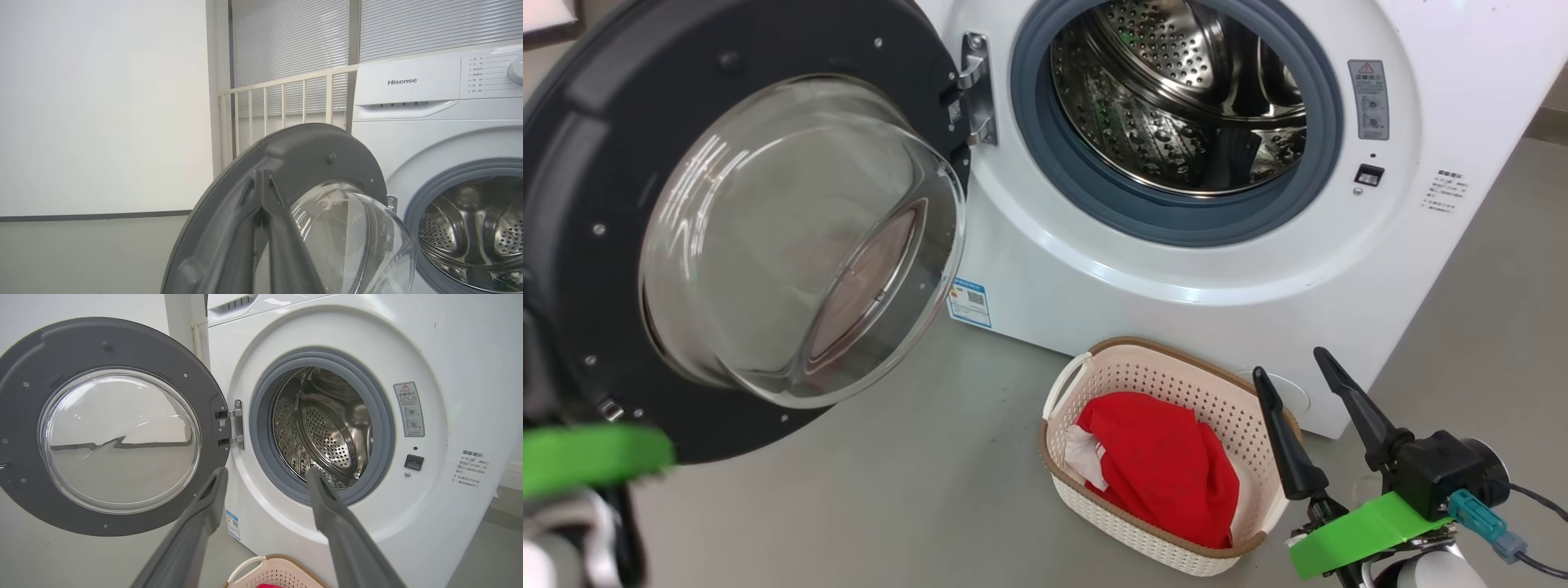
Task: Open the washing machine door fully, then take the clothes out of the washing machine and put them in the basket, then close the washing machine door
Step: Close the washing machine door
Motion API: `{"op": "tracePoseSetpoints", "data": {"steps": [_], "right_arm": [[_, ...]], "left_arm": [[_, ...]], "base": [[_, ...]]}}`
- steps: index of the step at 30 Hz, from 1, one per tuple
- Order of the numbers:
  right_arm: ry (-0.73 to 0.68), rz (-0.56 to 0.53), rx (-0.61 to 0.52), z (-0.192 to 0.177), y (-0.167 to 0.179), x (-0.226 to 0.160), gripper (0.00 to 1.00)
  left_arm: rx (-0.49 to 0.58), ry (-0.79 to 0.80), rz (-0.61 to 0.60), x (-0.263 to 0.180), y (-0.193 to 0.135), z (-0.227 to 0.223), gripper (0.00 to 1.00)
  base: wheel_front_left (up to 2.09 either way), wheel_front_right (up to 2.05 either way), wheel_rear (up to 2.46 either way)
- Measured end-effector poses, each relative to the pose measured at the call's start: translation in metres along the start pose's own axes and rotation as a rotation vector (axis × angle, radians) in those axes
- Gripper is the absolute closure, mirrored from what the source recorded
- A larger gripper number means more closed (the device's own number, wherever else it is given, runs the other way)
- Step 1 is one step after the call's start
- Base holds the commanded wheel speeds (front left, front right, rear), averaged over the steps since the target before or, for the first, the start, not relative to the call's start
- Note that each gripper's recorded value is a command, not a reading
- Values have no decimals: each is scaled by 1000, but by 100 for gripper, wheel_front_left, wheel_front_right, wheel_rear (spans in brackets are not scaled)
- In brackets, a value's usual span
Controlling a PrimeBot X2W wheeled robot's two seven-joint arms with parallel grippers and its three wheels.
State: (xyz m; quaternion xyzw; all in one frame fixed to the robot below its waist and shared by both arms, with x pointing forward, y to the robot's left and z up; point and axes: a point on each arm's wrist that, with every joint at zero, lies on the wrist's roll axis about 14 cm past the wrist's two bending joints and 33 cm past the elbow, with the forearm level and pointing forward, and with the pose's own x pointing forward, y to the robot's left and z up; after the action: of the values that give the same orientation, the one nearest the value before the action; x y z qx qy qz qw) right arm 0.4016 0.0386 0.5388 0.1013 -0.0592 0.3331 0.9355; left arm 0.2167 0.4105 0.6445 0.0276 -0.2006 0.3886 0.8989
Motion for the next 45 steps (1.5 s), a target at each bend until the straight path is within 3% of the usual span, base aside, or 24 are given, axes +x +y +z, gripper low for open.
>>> {"op": "tracePoseSetpoints", "data": {"steps": [8, 12, 17, 24, 30, 36, 45], "right_arm": [[8, -28, -1, -2, -8, -6, 0], [6, -41, -5, -1, -12, -9, 0], [8, -57, -5, -1, -18, -11, 0], [12, -86, 0, -2, -27, -17, 0], [21, -113, 5, -5, -37, -24, 0], [34, -139, 7, -10, -48, -29, 0], [26, -143, 1, -5, -49, -33, 0]], "left_arm": [[-65, -88, 141, 64, 35, 39, 100], [-291, -47, 214, 86, 52, 36, 100], [-524, 127, 290, 103, 65, -1, 100], [-925, 447, 290, 113, 45, -52, 100], [-923, 585, 271, 115, 48, -68, 100], [-897, 716, 206, 110, 26, -89, 100], [-1015, 806, 128, 101, 8, -96, 100]], "base": [[0, 0, 0], [0, 0, 0], [0, 0, 0], [0, 0, 0], [0, 0, 0], [0, 0, 0], [0, 0, 0]]}}
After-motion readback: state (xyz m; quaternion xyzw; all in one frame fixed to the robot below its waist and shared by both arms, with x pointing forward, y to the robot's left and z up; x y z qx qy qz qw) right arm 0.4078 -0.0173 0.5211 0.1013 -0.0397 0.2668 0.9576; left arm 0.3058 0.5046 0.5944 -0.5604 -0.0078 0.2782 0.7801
